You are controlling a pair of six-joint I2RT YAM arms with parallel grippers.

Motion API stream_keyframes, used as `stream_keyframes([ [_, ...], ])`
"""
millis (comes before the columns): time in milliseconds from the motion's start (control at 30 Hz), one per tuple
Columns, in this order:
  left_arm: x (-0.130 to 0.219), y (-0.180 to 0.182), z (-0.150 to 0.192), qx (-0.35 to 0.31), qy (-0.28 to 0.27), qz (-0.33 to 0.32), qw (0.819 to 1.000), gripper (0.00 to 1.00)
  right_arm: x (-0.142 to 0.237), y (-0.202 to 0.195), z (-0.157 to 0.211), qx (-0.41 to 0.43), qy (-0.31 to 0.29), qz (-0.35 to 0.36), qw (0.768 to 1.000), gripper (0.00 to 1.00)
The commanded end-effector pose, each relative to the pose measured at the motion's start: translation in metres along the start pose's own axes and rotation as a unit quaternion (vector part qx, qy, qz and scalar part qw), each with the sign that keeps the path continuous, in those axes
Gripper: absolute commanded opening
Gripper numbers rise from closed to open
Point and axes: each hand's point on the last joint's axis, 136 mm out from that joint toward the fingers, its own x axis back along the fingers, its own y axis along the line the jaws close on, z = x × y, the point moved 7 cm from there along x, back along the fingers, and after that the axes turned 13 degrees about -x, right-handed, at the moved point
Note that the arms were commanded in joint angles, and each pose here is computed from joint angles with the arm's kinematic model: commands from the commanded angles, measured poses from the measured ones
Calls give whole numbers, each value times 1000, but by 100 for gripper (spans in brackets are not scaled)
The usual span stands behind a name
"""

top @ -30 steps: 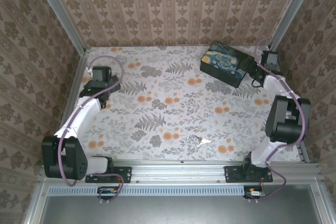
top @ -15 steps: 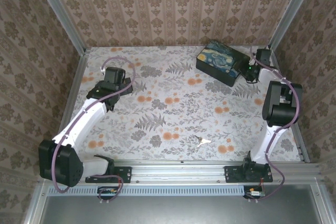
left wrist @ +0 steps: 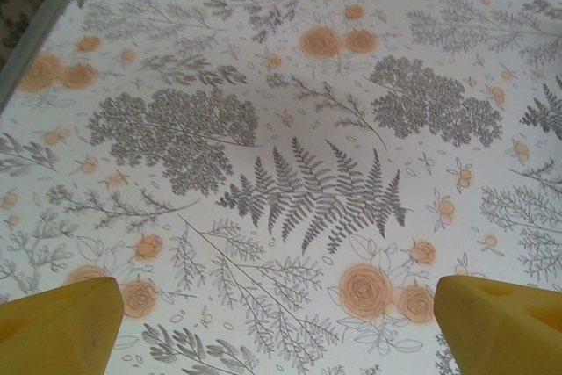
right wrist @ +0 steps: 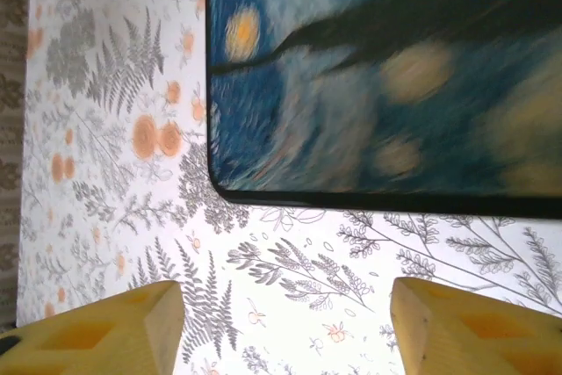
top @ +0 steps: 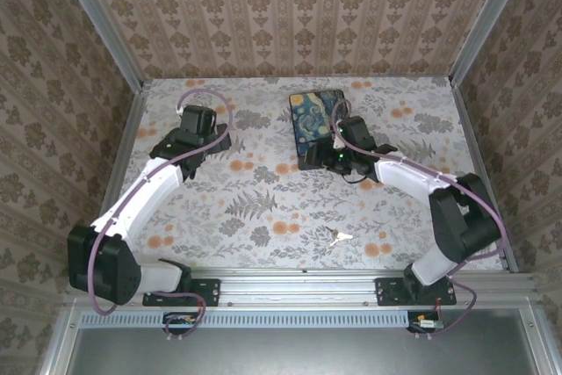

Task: Unlock a padlock with a key

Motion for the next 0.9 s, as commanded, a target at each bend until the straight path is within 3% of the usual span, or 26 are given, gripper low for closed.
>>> stream_keyframes([
  [0, 4, -7, -5, 9, 4, 22, 1000, 100, 47, -12, -46, 3, -92, 59, 994, 71],
  [100, 5, -10, -4, 7, 6, 31, 999, 100, 58, -24, -70, 32, -110, 93, 989, 75],
  [200, 4, -12, -2, 5, 11, 36, 999, 100, 46, -31, -88, 51, -100, 91, 990, 76],
  [500, 11, -15, 5, -3, 24, 45, 999, 98, -25, -41, -104, 25, -28, 76, 996, 64],
  [633, 13, -14, 5, -2, 21, 43, 999, 97, -35, -40, -89, 24, -10, 70, 997, 62],
  [867, 10, -15, 7, 10, 19, 46, 999, 97, -46, -21, -24, 20, 13, 44, 999, 51],
])
